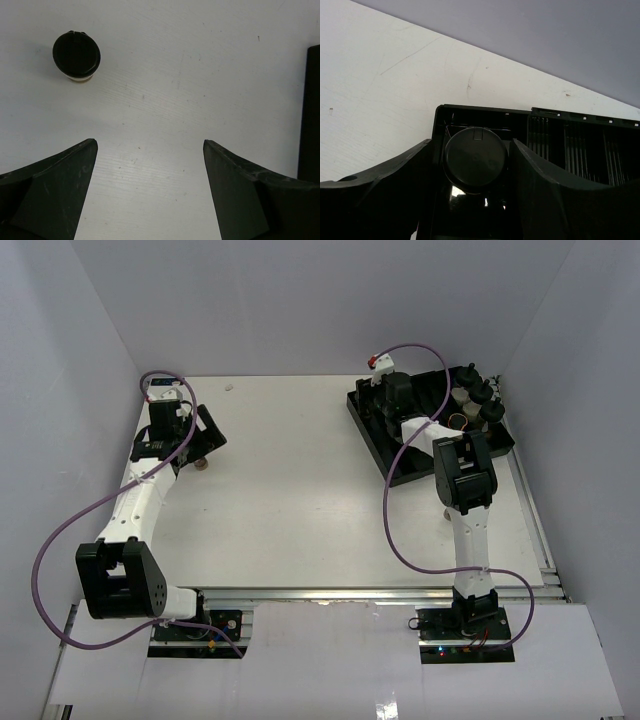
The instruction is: Organize the condiment bottles
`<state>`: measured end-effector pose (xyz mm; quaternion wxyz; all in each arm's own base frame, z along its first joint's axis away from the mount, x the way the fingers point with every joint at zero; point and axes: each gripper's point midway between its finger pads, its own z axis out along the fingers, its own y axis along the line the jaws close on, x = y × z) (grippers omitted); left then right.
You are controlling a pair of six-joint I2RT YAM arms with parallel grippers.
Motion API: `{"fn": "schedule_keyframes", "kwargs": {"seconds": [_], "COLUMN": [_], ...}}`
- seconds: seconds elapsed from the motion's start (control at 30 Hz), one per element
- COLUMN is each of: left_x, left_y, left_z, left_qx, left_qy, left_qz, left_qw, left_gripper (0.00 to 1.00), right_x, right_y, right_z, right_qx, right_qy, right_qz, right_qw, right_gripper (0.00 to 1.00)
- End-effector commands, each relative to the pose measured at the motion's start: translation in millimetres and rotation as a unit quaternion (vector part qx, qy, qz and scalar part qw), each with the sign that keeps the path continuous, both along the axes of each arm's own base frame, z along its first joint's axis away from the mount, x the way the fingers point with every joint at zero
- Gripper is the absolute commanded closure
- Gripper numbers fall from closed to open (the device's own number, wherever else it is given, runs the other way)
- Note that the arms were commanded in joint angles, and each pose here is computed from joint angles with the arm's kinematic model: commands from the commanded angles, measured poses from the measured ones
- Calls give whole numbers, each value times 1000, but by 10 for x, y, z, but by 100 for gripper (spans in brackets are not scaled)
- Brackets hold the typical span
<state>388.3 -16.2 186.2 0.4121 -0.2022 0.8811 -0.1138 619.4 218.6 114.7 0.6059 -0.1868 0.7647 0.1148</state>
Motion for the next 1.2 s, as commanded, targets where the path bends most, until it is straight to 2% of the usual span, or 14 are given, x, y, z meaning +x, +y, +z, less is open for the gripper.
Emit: {"fn": "schedule_keyframes", "kwargs": {"seconds": [0.0,0.17,0.3,0.43,0.7,0.8,1.17], "left_x": [55,56,81,195,428,466,645], "left_y": [227,395,494,608,642,695,733], "left_z": [185,140,67,18,-278,-385,-666], "left_qx": [47,83,106,127,123,127,137], "left_qy": [-12,6,18,34,78,97,124], "left_qz": [39,69,83,94,92,99,92], "left_qw": [998,994,991,987,985,982,979], "left_gripper": [2,2,2,3,14,15,19], "right_x": [95,16,-151,-367,-707,-817,-928], "right_y": [-58,-200,-256,-306,-476,-537,-742], "right_z": [575,999,1480,1736,2414,2606,2808], "right_qx": [9,8,18,2,-14,-27,-41], "right_qy": [-45,-76,-110,-135,-192,-215,-239], "right_qz": [-17,-45,-47,-41,-48,-52,-83], "right_qw": [999,996,993,990,980,975,966], "right_gripper": [27,15,10,9,7,7,7]}}
